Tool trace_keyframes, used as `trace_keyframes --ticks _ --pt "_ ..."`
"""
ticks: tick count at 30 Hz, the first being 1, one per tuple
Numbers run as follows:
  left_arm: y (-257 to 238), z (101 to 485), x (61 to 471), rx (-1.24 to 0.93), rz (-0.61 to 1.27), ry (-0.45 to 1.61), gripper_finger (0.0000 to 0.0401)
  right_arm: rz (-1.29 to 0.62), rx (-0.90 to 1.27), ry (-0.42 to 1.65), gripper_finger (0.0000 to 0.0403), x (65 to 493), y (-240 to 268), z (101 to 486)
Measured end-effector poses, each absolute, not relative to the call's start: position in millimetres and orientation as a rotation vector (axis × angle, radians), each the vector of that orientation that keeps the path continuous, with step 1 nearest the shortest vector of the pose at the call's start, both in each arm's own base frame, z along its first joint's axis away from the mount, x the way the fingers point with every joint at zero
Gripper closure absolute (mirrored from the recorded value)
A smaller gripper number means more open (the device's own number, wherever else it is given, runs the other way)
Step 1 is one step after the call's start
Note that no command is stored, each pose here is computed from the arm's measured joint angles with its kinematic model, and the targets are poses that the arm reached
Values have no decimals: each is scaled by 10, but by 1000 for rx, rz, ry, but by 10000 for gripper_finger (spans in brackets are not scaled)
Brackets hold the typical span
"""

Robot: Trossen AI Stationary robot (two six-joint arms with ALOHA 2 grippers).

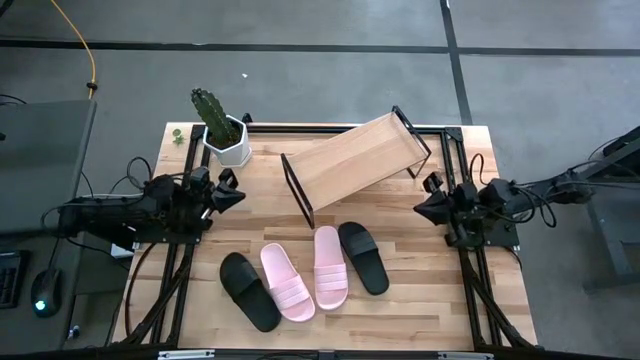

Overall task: Pick and place slides into the shelf
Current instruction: Put the right black slide on the shelf

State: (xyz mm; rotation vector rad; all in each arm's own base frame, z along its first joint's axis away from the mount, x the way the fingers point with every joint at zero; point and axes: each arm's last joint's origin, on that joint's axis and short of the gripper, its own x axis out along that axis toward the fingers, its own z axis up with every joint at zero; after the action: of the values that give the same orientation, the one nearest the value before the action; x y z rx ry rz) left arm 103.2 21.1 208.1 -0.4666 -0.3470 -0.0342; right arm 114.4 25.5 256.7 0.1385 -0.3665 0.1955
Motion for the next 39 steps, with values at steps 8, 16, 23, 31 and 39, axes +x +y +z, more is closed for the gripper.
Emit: trace_keyframes --ticks 8,16,23,31,39 --pt "208 2567 1071 -458 -68 -301 400 176 -44 -327 402 1373 313 3208" --pt "241 3265 1192 -371 -2 -109 400 176 -129 -236 402 1443 330 3579" --pt "263 3755 1279 -272 0 -126 400 173 -121 -281 402 1409 322 3728" --pt "279 3863 1305 -261 28 -149 400 160 -118 -286 402 1407 318 3752" --pt "277 3915 1328 -277 -10 -203 400 204 -123 -350 402 1424 337 3800"
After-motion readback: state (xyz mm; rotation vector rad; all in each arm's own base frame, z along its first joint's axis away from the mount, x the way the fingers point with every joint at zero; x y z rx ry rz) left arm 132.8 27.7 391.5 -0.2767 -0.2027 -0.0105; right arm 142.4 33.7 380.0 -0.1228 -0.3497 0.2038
